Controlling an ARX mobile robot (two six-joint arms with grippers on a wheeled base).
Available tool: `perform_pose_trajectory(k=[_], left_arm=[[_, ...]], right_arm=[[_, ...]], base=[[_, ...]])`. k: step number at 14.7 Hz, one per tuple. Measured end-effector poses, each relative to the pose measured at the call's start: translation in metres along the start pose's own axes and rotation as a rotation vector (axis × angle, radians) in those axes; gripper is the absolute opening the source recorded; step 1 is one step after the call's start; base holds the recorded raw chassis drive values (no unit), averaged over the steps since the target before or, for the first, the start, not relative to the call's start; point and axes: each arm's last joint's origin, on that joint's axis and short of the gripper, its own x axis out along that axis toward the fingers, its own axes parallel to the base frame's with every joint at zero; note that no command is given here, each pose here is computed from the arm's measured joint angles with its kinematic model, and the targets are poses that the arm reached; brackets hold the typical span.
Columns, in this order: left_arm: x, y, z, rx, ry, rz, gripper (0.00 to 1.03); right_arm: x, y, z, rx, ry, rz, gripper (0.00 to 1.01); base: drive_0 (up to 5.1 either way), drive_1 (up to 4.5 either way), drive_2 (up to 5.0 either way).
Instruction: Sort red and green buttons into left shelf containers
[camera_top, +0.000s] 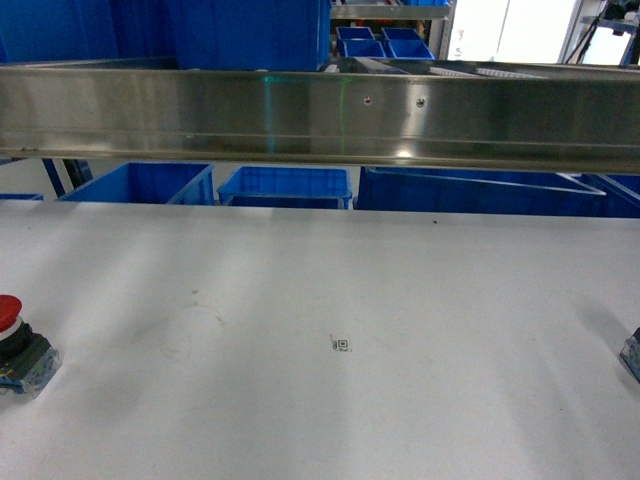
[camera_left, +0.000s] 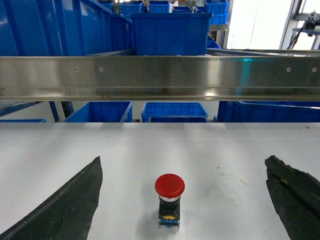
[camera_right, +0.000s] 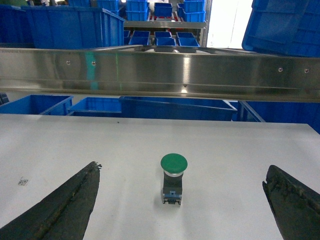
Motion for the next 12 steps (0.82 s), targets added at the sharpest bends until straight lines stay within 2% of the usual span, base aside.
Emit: perform_pose_trajectory(k=[12], left_arm=[[0.0,0.0,0.0,0.0,0.0,0.0,0.98]], right_arm=[[0.0,0.0,0.0,0.0,0.0,0.0,0.98]], base=[[0.0,0.0,0.0]])
